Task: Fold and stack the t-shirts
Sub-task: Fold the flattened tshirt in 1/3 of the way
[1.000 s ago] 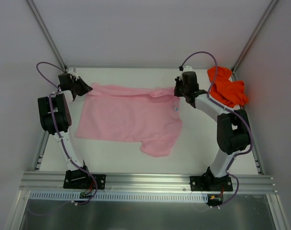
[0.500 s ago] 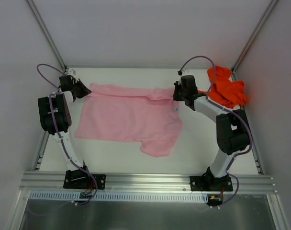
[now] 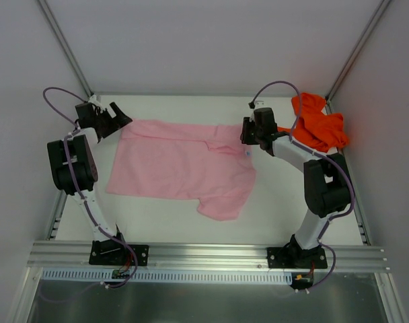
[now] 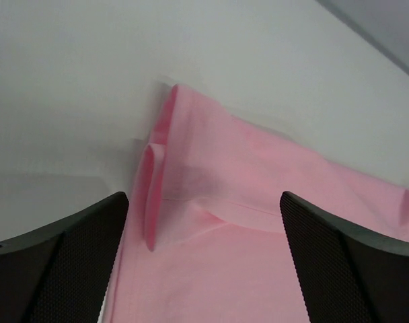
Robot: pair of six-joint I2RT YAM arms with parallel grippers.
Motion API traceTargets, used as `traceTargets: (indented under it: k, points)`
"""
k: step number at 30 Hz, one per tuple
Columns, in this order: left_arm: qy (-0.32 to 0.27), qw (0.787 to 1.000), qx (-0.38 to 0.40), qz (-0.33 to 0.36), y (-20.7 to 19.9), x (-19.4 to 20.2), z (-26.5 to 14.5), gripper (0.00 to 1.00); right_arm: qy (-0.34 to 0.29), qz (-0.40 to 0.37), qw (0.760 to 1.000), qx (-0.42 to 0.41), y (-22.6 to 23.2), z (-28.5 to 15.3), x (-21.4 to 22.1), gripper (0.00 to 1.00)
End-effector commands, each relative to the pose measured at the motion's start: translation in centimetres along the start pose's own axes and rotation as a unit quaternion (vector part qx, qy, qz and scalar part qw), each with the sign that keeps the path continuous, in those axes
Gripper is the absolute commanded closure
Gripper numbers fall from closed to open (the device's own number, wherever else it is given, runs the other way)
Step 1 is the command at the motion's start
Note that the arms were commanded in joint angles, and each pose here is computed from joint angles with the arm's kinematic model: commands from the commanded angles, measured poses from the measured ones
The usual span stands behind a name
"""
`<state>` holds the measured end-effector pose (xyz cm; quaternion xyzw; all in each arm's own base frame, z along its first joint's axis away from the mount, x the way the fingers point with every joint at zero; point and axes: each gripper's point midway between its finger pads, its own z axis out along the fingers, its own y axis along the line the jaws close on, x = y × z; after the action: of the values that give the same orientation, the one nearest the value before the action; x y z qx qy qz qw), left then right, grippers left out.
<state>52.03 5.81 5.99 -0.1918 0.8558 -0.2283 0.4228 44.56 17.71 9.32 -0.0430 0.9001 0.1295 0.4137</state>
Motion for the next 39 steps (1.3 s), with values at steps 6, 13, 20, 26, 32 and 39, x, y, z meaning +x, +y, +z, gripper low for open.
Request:
traceTargets:
  k: [6,13,20,26,32,39]
  points:
    - [-0.060,0.994,0.061,0.062,-6.2,-5.7,-5.7,0.01,-0.038,-0.022,0.998,-0.055,2.9,-4.1,-4.2,0.22]
    - [-0.018,0.999,0.027,0.020,-5.5,-5.2,-5.7,0.01,-0.027,-0.010,1.000,0.006,1.3,-3.9,-5.9,0.12]
    - [0.022,0.997,-0.053,-0.054,-2.5,-2.1,-5.5,0.15,0.002,0.007,1.000,0.002,1.8,-1.0,-5.4,0.15]
    - [0.051,0.996,-0.061,-0.035,-1.9,-0.8,-4.2,0.27,0.044,0.024,0.998,0.044,0.4,1.2,-3.9,0.22]
    - [0.079,0.995,-0.062,-0.016,-1.5,0.8,-3.0,0.41,0.054,0.032,0.996,0.061,-0.7,2.2,-3.4,0.27]
    - [0.100,0.994,-0.042,0.019,-2.0,2.0,-2.5,0.50,0.056,0.030,0.996,0.055,-0.6,3.7,-3.9,0.30]
